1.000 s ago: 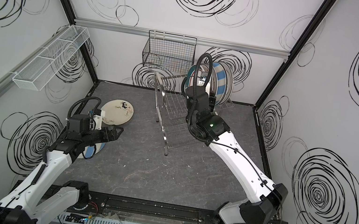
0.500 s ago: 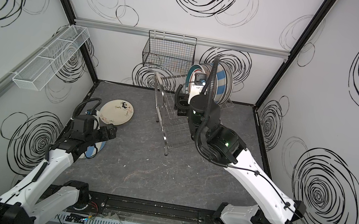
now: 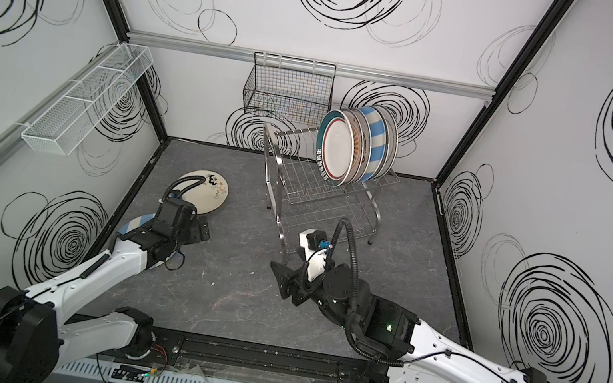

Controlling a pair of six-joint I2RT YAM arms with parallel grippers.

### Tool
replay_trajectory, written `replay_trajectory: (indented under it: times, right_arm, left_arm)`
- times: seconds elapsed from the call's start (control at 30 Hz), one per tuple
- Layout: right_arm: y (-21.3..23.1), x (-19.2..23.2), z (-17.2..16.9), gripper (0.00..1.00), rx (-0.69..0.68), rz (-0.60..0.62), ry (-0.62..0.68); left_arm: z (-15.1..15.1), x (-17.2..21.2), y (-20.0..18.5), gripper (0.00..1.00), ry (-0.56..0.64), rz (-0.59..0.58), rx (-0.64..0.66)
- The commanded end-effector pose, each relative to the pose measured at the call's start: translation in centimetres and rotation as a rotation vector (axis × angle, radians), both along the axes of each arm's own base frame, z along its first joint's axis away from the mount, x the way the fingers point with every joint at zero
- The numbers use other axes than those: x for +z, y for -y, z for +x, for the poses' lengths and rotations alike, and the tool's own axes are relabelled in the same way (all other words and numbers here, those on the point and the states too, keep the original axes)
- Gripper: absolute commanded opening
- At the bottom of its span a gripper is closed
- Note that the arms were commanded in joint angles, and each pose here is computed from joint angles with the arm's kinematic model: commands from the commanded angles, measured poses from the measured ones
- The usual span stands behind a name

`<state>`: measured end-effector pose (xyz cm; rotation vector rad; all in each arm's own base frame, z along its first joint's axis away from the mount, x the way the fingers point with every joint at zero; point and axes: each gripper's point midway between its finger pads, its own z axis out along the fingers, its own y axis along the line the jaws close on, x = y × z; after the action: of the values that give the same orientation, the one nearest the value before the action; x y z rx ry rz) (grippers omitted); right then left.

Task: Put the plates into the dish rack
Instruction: 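Lower the right gripper toward the table while the left gripper moves to the blue-striped plate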

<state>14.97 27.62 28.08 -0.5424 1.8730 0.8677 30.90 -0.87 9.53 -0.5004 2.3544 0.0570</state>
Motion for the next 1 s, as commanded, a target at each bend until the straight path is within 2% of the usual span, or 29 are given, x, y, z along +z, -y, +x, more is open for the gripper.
replay_trajectory:
  times: [0.0,0.2,0.37,0.63,0.97]
  right_arm:
    - [-1.2,1.1,-1.9,0.76,0.049,0.135,-0.053]
    - [-1.4,-0.2,-4.0,0.77,0.063,0.119,-0.063]
    - [-1.5,-1.0,-4.7,0.77,0.078,0.147,-0.085]
    - [-2.2,-1.8,-4.6,0.77,0.077,0.134,-0.094]
    - [-1.5,-2.1,-4.3,0.77,0.049,0.158,-0.098]
  left_arm:
    - [0.7,-0.3,-1.6,0.96,0.020,0.017,0.088]
    - [0.2,-3.3,-2.9,0.96,-0.030,-0.007,0.130]
    - [-0.3,-4.7,-3.5,0.96,-0.034,-0.088,0.154]
    - [-0.9,-6.4,-1.4,0.96,-0.063,-0.244,0.094]
    - [-2.9,-8.1,-0.2,0.96,-0.097,-0.326,0.067]
